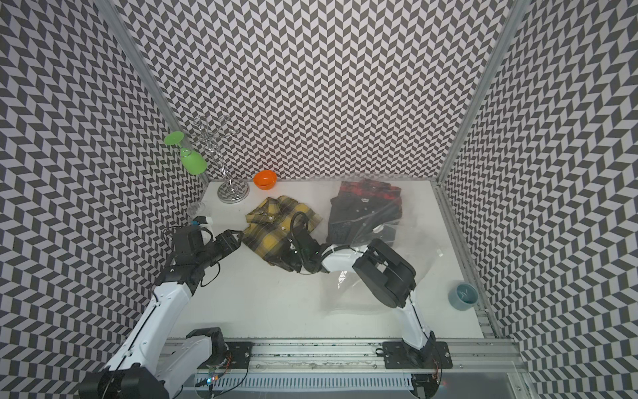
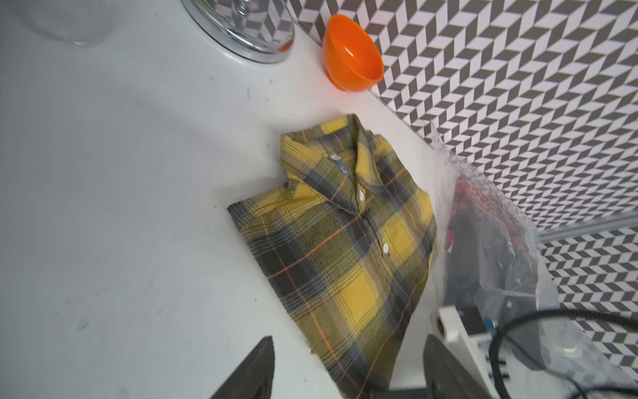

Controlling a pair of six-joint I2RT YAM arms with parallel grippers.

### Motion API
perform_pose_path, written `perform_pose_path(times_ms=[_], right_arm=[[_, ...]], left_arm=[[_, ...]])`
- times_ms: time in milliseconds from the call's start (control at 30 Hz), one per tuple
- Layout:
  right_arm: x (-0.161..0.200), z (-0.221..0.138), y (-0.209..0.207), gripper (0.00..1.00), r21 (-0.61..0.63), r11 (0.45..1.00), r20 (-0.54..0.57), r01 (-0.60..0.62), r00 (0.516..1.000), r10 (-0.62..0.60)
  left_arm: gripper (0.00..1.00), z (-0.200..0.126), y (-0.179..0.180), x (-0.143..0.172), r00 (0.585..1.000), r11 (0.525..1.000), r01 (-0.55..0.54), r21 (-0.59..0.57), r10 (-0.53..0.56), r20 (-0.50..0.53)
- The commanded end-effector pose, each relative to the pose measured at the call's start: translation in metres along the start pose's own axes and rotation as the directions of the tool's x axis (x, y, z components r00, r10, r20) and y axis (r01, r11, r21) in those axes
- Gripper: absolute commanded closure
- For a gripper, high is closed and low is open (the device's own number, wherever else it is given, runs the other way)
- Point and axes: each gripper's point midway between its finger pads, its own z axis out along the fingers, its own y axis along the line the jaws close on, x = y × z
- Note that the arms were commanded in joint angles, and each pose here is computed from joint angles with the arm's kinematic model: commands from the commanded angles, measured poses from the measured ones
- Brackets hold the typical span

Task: Place the folded shirt into the vacuum bag
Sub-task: Adjust the shirt at the center of the board.

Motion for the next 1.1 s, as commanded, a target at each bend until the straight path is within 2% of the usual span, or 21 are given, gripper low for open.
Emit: perform_pose_path(times_ms=[0, 100, 167, 233, 333, 433, 500, 533, 633, 767, 867, 967, 1067], right_arm=[[0.007, -0.021, 0.060, 0.62, -0.165, 0.985, 0.057, 0.055, 0.997, -0.046], [-0.015, -0.045, 0.082, 0.55, -0.109, 0.968, 0.163, 0.227, 0.964, -0.208], [-0.034, -0.053, 0.094, 0.50, -0.009, 0.927, 0.184, 0.374, 0.912, -0.366], [-0.069, -0.062, 0.090, 0.46, 0.145, 0.873, 0.200, 0.466, 0.850, -0.487], [-0.125, -0.073, 0.057, 0.46, 0.293, 0.822, 0.179, 0.489, 0.816, -0.550], [-0.169, -0.076, 0.030, 0.47, 0.391, 0.807, 0.168, 0.443, 0.828, -0.536], [-0.181, -0.069, 0.025, 0.47, 0.408, 0.808, 0.157, 0.425, 0.839, -0.521], [-0.203, -0.075, 0.016, 0.49, 0.519, 0.726, 0.171, 0.451, 0.777, -0.606], [-0.223, -0.064, 0.009, 0.50, 0.562, 0.705, 0.202, 0.432, 0.755, -0.623], [-0.224, -0.038, -0.005, 0.51, 0.541, 0.724, 0.204, 0.428, 0.768, -0.607], [-0.209, -0.017, -0.029, 0.52, 0.534, 0.730, 0.140, 0.427, 0.807, -0.574], [-0.176, 0.003, -0.052, 0.53, 0.530, 0.735, 0.043, 0.423, 0.852, -0.521], [-0.123, 0.020, -0.062, 0.53, 0.509, 0.734, -0.034, 0.449, 0.863, -0.504]], left_arm=[[0.31, -0.017, 0.002, -0.023, 0.997, 0.999, 0.000, -0.052, 0.003, 0.072], [0.31, -0.017, 0.007, -0.026, 0.996, 0.997, 0.022, -0.075, -0.015, 0.092], [0.30, -0.013, 0.010, -0.023, 0.995, 0.996, 0.045, -0.073, -0.039, 0.090], [0.29, -0.005, 0.011, -0.018, 0.995, 0.996, 0.076, -0.053, -0.073, 0.065], [0.29, 0.006, 0.004, -0.007, 0.993, 0.994, 0.113, -0.008, -0.113, 0.021], [0.29, 0.012, -0.007, 0.001, 0.995, 0.995, 0.102, -0.002, -0.102, 0.000], [0.29, 0.014, -0.013, 0.005, 0.996, 0.996, 0.089, 0.000, -0.089, -0.004], [0.29, 0.016, -0.015, 0.007, 0.996, 0.996, 0.086, 0.000, -0.086, -0.007], [0.29, 0.020, -0.017, 0.013, 0.996, 0.997, 0.080, -0.008, -0.081, -0.024], [0.29, 0.019, -0.019, 0.015, 1.000, 0.998, 0.012, -0.067, -0.011, 0.009], [0.28, 0.020, -0.016, 0.019, 1.000, 0.997, 0.017, -0.079, -0.016, 0.009], [0.28, 0.023, -0.009, 0.024, 0.999, 0.995, 0.039, -0.087, -0.038, 0.012], [0.28, 0.025, -0.002, 0.024, 0.997, 0.993, 0.070, -0.095, -0.067, 0.027]])
